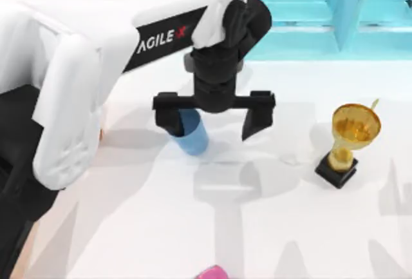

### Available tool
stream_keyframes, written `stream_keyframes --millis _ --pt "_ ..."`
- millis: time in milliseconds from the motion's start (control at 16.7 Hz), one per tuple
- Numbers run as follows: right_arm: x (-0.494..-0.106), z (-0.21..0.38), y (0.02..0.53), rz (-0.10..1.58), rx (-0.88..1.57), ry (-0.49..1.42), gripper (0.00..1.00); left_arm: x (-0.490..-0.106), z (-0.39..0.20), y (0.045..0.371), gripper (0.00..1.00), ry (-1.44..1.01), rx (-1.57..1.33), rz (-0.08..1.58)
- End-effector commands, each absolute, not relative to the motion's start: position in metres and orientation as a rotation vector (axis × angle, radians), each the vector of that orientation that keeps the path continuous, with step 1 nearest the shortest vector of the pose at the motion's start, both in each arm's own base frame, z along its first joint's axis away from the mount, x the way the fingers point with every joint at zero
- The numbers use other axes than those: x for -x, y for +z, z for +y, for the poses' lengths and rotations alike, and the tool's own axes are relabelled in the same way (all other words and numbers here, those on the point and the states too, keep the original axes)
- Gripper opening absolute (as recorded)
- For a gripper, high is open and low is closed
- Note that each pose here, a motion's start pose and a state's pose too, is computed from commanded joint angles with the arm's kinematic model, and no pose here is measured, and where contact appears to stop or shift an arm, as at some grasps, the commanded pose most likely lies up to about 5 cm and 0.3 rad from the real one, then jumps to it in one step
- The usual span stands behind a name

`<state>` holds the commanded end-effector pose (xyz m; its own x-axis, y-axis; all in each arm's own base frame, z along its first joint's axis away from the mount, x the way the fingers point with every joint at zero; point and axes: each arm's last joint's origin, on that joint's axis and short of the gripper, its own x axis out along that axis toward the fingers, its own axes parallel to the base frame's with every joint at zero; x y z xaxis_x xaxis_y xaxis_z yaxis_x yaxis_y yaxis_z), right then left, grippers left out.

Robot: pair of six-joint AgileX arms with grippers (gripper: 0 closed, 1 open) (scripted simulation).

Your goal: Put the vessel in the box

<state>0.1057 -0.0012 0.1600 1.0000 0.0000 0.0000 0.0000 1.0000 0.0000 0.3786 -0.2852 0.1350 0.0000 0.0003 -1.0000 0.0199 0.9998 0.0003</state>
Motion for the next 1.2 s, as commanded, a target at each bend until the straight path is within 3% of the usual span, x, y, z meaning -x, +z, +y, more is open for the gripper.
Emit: stream_keyframes --millis 120,900,1200 --pt "-0.1057 -0.0012 0.16 0.0 0.0 0.0 1.0 -0.3786 -0.2852 0.135 1.0 -0.015 -0.016 1.571" --pt "-0.1057 -0.0012 0.16 0.0 0.0 0.0 1.0 -0.3786 -0.2852 0.135 0.02 -0.015 -0.016 1.571" --pt "-0.1057 -0.0012 0.16 0.0 0.0 0.0 1.0 -0.3786 -0.2852 0.135 0.0 -0.015 -0.016 1.571"
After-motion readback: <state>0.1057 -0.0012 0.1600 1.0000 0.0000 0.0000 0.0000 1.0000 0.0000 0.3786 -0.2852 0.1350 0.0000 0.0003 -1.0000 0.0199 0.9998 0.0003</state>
